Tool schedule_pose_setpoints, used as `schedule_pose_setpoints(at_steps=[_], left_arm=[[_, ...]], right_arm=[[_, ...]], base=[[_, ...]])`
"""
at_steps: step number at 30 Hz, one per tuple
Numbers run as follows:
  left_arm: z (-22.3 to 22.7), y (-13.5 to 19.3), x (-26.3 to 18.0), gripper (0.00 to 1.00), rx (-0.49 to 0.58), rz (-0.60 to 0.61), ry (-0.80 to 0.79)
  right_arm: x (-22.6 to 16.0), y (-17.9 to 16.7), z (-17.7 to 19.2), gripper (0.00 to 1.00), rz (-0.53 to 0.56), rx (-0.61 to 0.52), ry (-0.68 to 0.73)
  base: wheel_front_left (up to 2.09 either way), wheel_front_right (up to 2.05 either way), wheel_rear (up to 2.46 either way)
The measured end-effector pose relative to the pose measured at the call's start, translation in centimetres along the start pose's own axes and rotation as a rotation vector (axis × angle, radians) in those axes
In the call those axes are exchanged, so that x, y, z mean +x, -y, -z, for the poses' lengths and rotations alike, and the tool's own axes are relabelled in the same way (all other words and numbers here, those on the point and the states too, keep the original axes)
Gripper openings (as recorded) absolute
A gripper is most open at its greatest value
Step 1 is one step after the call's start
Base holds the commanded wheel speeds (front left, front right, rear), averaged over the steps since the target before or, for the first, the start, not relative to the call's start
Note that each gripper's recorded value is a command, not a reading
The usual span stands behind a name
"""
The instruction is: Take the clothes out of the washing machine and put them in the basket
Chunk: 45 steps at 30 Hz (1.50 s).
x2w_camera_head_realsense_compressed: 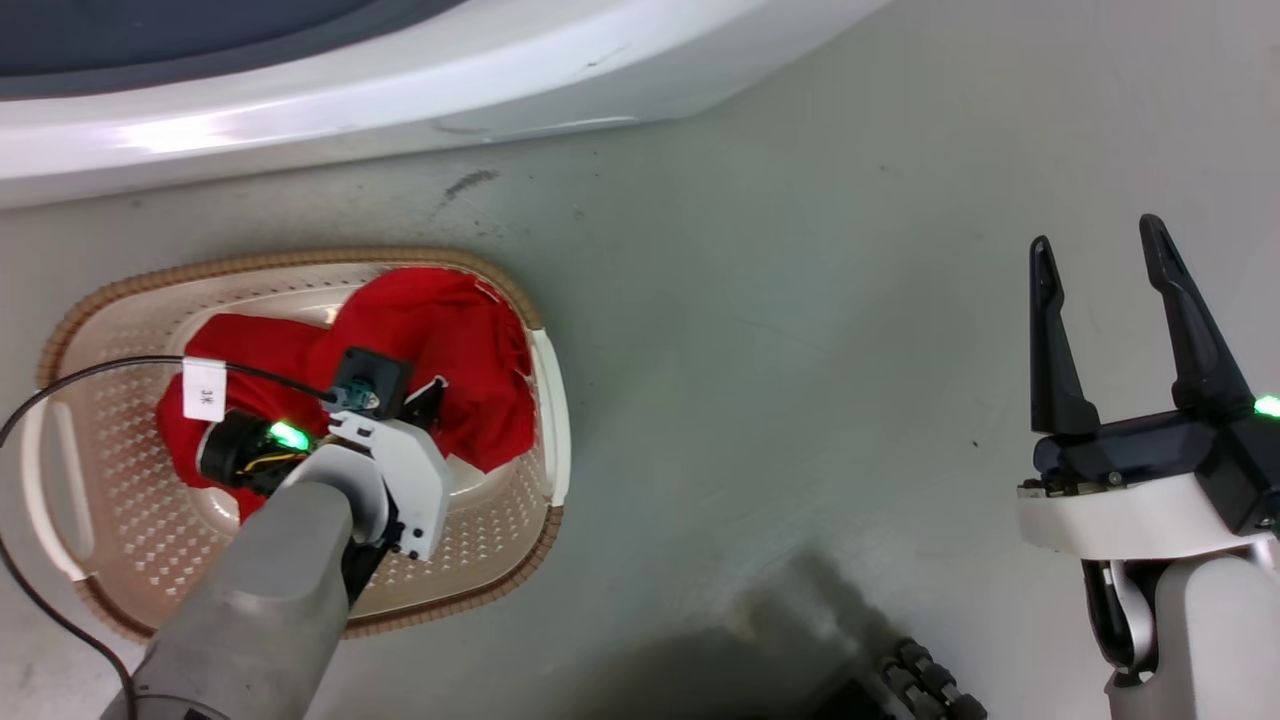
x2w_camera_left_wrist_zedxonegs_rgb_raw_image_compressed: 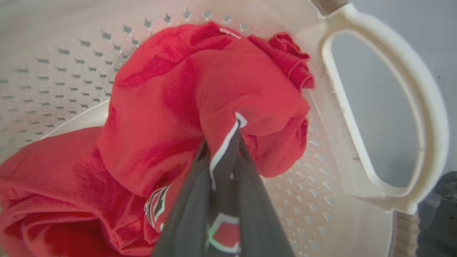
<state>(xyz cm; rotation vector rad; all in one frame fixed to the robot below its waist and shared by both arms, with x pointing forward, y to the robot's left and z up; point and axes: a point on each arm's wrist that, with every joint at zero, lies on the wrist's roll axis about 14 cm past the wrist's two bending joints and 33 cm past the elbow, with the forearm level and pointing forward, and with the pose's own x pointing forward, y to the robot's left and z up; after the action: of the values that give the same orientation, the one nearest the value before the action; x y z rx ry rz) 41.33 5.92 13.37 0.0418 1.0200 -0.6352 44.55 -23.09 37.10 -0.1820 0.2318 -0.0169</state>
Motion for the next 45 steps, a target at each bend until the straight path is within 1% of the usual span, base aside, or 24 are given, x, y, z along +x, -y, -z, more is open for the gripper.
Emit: schedule_pose_setpoints(at_steps=[4, 7, 8, 9, 14, 19, 20, 24, 26, 32, 33, 39, 45], left_arm=[[1.3, -0.1, 0.8, 0.00, 0.027, 0.007, -0.041], [1.6, 0.1, 1.2, 0.00, 0.011, 0.007, -0.043], [1.7, 0.1, 1.2, 0.45, 0.010, 0.008, -0.043], [1.7, 0.0, 1.1, 1.00, 0.014, 0.006, -0.044], [0.8, 0.5, 0.3, 1.00, 0.035, 0.010, -0.016], [-1.3, 2.1, -1.2, 1.00, 0.026, 0.029, 0.055], [-3.3, 2.9, -2.6, 1.00, 0.038, 0.038, 0.116], [-8.1, 3.7, -5.2, 1.00, 0.051, 0.048, 0.267], [-10.2, 3.6, -6.9, 1.00, 0.038, 0.036, 0.343], [-16.0, 1.7, -13.9, 1.00, 0.025, -0.073, 0.586], [-17.5, 1.0, -17.8, 1.00, 0.027, -0.139, 0.691], [-18.6, -0.4, -25.8, 1.00, 0.053, -0.292, 0.868], [-18.0, -0.5, -32.8, 1.00, 0.061, -0.435, 1.022]], right_arm=[[-0.2, 0.3, 0.6, 1.00, 0.008, -0.005, -0.018], [-0.1, 0.5, 0.7, 1.00, 0.014, -0.007, -0.021], [0.0, 0.6, 0.6, 1.00, 0.014, -0.007, -0.019], [0.0, 0.6, 0.6, 1.00, 0.014, -0.007, -0.018], [0.0, 0.4, -0.1, 1.00, 0.010, -0.001, -0.001], [-0.3, 0.6, -1.7, 1.00, 0.013, -0.001, 0.039], [-0.7, 0.8, -2.9, 1.00, 0.018, -0.003, 0.067], [-1.6, 1.4, -4.8, 1.00, 0.036, -0.006, 0.109], [-2.3, 1.7, -5.5, 1.00, 0.043, -0.013, 0.124], [-3.9, 1.6, -8.2, 1.00, 0.043, -0.016, 0.192], [-4.8, 1.3, -9.3, 1.00, 0.034, -0.012, 0.224], [-6.4, 0.3, -11.4, 1.00, 0.005, 0.002, 0.283], [-8.1, -0.6, -13.1, 1.00, -0.021, 0.012, 0.337]], base=[[0.00, 0.00, 0.00], [0.00, 0.00, 0.00], [0.00, 0.00, 0.00], [0.00, 0.00, 0.00], [0.00, 0.00, 0.00], [0.00, 0.00, 0.00], [0.00, 0.00, 0.00], [0.00, 0.00, 0.00], [0.00, 0.00, 0.00], [0.00, 0.00, 0.00], [0.00, 0.00, 0.00], [0.00, 0.00, 0.00], [0.00, 0.00, 0.00]])
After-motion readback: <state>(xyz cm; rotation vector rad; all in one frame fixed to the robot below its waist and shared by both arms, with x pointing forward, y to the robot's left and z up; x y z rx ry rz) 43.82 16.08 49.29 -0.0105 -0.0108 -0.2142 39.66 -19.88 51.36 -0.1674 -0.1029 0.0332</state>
